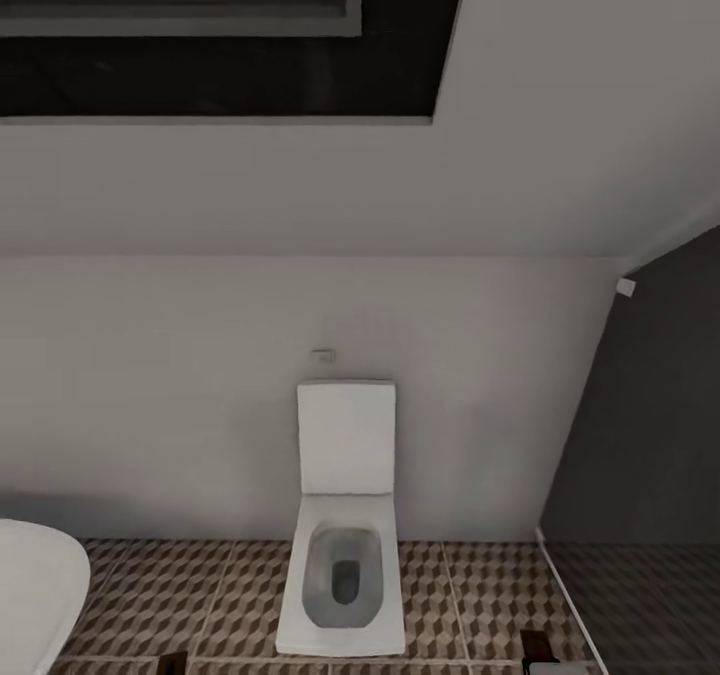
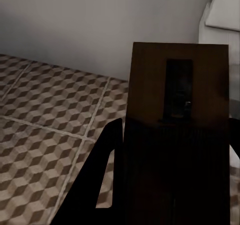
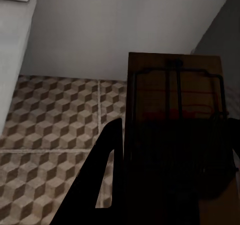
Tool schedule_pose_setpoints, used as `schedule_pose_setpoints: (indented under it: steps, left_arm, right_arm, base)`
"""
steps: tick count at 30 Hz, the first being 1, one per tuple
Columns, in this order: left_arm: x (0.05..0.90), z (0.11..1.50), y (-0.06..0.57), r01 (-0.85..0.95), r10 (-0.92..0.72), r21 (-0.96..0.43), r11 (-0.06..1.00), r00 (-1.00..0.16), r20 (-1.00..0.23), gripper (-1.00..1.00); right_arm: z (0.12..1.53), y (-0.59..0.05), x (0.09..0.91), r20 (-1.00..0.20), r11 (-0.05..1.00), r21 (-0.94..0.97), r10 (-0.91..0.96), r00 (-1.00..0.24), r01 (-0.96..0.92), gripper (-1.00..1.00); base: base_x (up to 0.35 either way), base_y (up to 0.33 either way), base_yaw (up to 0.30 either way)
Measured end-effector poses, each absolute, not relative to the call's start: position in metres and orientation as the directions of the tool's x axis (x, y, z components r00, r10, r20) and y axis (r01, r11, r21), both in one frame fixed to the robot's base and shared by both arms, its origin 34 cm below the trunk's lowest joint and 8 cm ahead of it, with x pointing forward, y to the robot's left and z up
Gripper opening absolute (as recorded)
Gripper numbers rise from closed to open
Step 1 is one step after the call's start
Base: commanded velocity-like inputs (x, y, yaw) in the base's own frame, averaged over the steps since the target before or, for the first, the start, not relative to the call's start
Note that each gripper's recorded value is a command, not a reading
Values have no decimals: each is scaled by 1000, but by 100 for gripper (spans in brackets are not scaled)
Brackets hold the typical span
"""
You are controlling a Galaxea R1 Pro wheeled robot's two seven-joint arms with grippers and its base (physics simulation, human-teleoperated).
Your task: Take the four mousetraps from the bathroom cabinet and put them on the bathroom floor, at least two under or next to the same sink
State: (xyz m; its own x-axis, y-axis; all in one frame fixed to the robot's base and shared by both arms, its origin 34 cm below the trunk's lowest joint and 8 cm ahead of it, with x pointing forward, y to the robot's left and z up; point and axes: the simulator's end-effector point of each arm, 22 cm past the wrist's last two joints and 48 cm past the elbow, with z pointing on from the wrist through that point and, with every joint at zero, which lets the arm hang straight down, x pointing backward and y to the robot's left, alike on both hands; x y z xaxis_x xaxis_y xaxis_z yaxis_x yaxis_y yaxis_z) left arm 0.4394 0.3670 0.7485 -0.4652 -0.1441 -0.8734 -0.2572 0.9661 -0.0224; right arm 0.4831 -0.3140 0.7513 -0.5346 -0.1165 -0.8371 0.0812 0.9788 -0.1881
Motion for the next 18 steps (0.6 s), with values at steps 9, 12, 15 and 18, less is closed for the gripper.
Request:
schedule_pose_setpoints:
  steps: [9, 12, 15, 18]
  left_arm:
    - [439, 748, 366, -257, -146, -24, 966, -465, -873, -100]
    - [439, 748, 365, -257, -146, -25, 966, -465, -873, -100]
    - [440, 748, 365, -258, -147, -25, 966, -465, -873, -100]
    - [439, 748, 365, -258, -147, -25, 966, -465, -873, -100]
  right_arm:
    - [751, -314, 483, -838, 979, -188, -117, -534, 81, -100]
    - [752, -314, 483, -838, 979, -188, -117, -533, 81, -100]
    - [751, -314, 483, -838, 979, -188, -117, -533, 80, -100]
    - [751, -314, 483, -838, 979, -188, -117, -533, 80, -100]
  base:
    - [0, 0, 28]
    - [0, 0, 0]
    - [0, 0, -142]
    - [0, 0, -76]
